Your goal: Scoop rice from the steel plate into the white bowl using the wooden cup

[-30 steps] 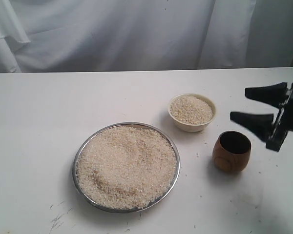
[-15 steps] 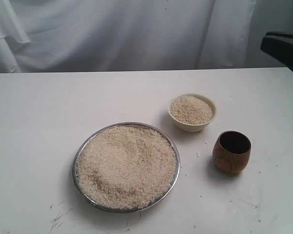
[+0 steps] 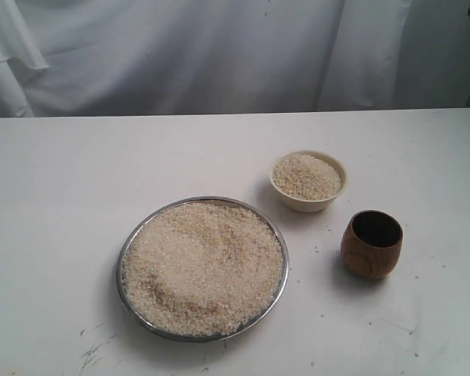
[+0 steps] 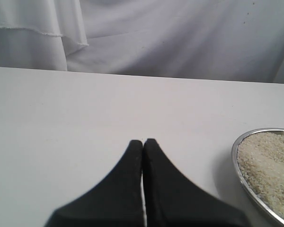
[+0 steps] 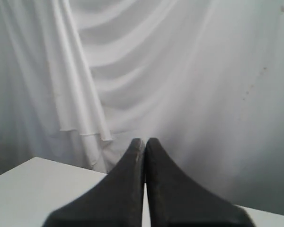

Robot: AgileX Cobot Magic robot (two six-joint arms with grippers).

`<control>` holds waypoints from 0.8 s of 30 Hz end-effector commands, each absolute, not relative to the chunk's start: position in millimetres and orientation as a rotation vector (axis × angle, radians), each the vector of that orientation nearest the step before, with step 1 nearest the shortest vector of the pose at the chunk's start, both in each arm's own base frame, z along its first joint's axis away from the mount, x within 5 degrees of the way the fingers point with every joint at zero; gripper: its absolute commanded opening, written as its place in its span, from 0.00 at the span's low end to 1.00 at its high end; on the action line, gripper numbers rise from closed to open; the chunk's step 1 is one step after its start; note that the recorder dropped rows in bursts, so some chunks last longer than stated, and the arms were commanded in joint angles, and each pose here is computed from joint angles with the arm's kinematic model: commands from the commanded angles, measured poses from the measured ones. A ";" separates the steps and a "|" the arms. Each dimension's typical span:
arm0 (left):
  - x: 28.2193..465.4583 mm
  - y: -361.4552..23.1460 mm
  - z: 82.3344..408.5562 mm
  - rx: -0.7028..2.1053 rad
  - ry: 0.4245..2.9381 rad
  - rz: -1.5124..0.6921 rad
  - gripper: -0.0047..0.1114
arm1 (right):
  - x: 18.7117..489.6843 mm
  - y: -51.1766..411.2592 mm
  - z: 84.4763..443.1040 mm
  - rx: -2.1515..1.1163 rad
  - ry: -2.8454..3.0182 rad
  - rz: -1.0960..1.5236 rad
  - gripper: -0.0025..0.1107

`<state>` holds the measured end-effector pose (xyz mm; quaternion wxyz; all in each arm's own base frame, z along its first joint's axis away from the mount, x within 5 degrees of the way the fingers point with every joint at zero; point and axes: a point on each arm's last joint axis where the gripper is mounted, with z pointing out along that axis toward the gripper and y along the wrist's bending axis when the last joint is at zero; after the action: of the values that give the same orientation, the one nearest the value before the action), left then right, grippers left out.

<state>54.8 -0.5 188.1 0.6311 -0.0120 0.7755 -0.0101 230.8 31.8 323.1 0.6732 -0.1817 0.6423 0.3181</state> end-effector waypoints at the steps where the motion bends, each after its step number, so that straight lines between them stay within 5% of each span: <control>1: 54.7 -0.5 187.4 -0.030 1.768 -0.027 0.04 | 237.7 23.7 319.1 -0.285 1.531 0.628 0.02; 8: 54.7 -0.5 187.4 -0.030 1.768 -0.027 0.04 | 224.9 21.2 317.9 -0.146 1.704 0.327 0.02; 12: 54.7 -0.5 187.4 -0.030 1.768 -0.027 0.04 | 148.8 6.0 310.8 -0.006 1.672 0.100 0.02; 17: 54.7 -0.5 187.4 -0.030 1.768 -0.027 0.04 | 91.7 3.7 270.4 0.017 1.584 0.081 0.02; 24: 54.7 -0.5 187.4 -0.030 1.768 -0.027 0.04 | 79.3 6.1 241.4 0.072 1.568 0.178 0.02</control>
<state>54.8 -0.5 188.1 0.6311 -0.0120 0.7755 -0.0101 80.4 5.0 251.1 0.7079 0.0158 0.7040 0.0544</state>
